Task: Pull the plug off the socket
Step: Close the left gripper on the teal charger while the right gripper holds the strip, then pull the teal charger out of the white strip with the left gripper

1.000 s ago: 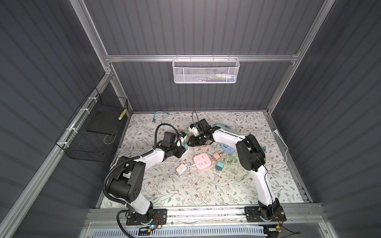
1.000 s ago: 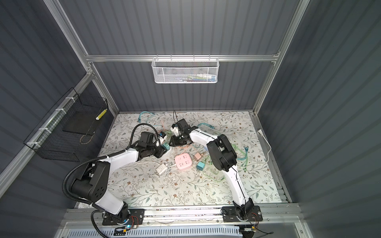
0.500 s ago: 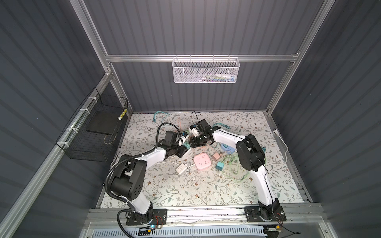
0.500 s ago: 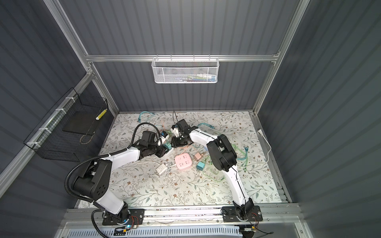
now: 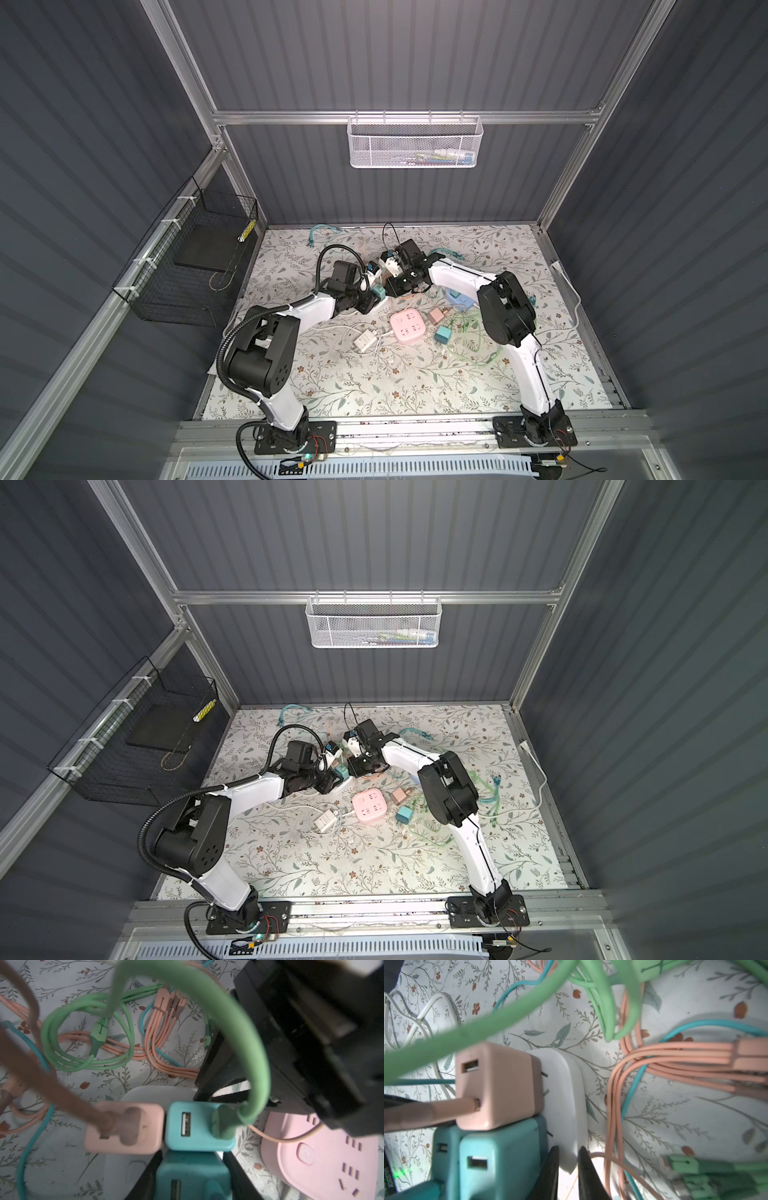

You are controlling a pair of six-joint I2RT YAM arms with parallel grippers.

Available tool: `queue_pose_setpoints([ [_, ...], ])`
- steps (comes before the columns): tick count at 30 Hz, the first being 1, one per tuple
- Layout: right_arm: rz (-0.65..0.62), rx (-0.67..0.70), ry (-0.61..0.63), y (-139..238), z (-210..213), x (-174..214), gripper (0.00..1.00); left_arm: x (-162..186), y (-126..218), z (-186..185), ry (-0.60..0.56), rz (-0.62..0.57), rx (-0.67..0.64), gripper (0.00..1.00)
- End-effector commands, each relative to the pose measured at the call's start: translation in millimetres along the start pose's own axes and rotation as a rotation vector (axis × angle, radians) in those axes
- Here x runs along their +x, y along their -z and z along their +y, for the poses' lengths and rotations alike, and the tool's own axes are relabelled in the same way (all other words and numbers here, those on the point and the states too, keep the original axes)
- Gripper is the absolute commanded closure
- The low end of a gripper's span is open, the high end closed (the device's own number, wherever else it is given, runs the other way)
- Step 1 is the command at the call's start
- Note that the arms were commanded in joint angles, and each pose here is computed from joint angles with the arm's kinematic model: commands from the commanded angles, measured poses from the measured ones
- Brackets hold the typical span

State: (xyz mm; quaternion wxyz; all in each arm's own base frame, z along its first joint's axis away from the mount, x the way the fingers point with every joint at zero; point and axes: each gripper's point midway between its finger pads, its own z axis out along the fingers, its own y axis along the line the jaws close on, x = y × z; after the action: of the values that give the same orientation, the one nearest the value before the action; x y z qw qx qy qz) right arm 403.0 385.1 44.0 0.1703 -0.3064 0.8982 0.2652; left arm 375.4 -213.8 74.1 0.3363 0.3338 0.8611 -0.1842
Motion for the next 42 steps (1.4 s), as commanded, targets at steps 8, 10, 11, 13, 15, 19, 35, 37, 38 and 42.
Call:
queue_pose_setpoints([
  [8, 0.193, 0.043, -0.009, -19, -5, 63, 0.83, -56, 4, -10, -0.05, -0.17, 0.086, 0.72],
  [10, 0.193, 0.043, -0.01, -18, -4, 63, 0.83, -55, 1, -8, -0.087, -0.145, 0.032, 0.73],
  [11, 0.195, 0.043, -0.012, -19, -5, 63, 0.83, -53, -1, -5, -0.131, -0.122, -0.037, 0.73],
  [13, 0.194, 0.043, -0.015, -19, -5, 63, 0.83, -51, -5, -10, -0.22, -0.091, -0.098, 0.73],
  [15, 0.193, 0.044, -0.019, -20, -5, 62, 0.83, -53, -5, -12, -0.251, -0.086, -0.13, 0.73],
  [19, 0.183, 0.082, -0.026, -18, -11, 58, 0.83, -61, 2, -8, -0.25, -0.149, -0.171, 0.73],
  [35, 0.195, 0.111, -0.039, -20, -16, 60, 0.83, -55, 4, -8, -0.055, -0.12, 0.088, 0.72],
  [37, 0.193, 0.111, -0.039, -20, -16, 59, 0.83, -52, 2, -7, -0.056, -0.105, 0.084, 0.72],
  [38, 0.192, 0.112, -0.038, -20, -16, 59, 0.84, -50, 1, -5, -0.058, -0.098, 0.076, 0.72],
  [42, 0.19, 0.116, -0.036, -19, -17, 58, 0.83, -42, -1, 14, -0.07, -0.066, -0.059, 0.75],
])
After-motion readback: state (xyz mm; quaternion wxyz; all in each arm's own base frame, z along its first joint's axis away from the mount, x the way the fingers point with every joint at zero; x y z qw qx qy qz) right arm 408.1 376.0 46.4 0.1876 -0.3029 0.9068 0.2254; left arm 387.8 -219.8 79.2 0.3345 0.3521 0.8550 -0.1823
